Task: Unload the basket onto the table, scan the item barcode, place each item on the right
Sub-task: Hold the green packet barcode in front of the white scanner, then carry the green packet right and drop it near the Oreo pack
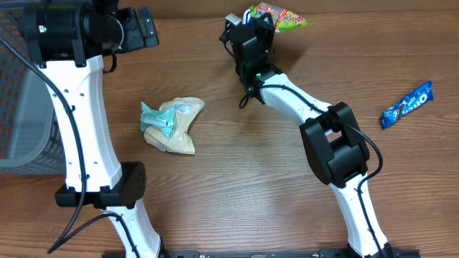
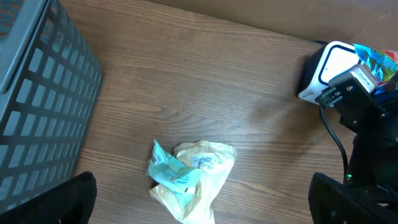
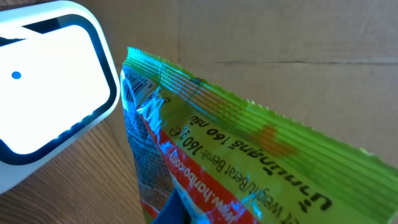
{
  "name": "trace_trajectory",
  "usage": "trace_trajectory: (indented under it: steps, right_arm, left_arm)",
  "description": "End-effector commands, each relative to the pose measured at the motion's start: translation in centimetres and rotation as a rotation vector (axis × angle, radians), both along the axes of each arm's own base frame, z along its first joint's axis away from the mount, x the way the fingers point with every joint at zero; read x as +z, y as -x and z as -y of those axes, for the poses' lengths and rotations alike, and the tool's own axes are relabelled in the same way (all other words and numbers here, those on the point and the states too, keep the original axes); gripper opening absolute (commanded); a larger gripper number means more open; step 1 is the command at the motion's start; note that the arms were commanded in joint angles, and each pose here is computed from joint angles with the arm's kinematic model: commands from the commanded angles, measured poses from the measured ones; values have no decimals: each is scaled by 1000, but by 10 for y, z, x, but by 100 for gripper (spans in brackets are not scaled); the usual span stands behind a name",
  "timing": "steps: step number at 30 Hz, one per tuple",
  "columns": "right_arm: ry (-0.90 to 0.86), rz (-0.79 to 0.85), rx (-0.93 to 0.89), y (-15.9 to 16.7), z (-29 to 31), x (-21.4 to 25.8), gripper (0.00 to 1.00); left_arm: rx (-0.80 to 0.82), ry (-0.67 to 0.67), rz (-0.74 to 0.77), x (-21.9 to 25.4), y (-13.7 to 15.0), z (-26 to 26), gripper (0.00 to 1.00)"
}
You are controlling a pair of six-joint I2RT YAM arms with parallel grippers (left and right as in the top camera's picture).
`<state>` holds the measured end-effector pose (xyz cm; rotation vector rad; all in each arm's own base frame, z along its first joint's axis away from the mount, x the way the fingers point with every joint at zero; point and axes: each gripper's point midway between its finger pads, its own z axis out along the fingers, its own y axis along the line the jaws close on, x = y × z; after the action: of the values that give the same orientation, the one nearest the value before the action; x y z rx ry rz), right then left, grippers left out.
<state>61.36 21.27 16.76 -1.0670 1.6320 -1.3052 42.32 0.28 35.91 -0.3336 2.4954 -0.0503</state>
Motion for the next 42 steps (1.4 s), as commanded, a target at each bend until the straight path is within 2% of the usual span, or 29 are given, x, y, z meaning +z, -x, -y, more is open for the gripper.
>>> trace_trajectory:
  steps: [1,13,18,22,29,32,37,42]
  right_arm:
    - [-12,32,-27,-1,7,14,4]
    - [-26,46,-30,0,8,23,4]
    - [-127,20,-17,13,9,47,4]
    - [-319,-32,46,37,5,83,4]
    - [-625,179,-67,92,57,206,4]
    - [-846,264,-117,127,83,246,4]
    - [-1121,328,-283,172,141,261,4]
    - [-1469,277,-540,200,211,228,4]
  left_arm:
    - [-6,1,17,7,4,5,100]
    - [-6,1,18,7,4,5,100]
    - [-7,1,17,7,4,5,100]
    - [-7,1,17,7,4,5,100]
    - [-6,1,18,7,4,5,100]
    - [-6,2,18,7,4,5,100]
    - [-6,1,18,7,4,5,100]
    - [-6,1,18,7,4,5,100]
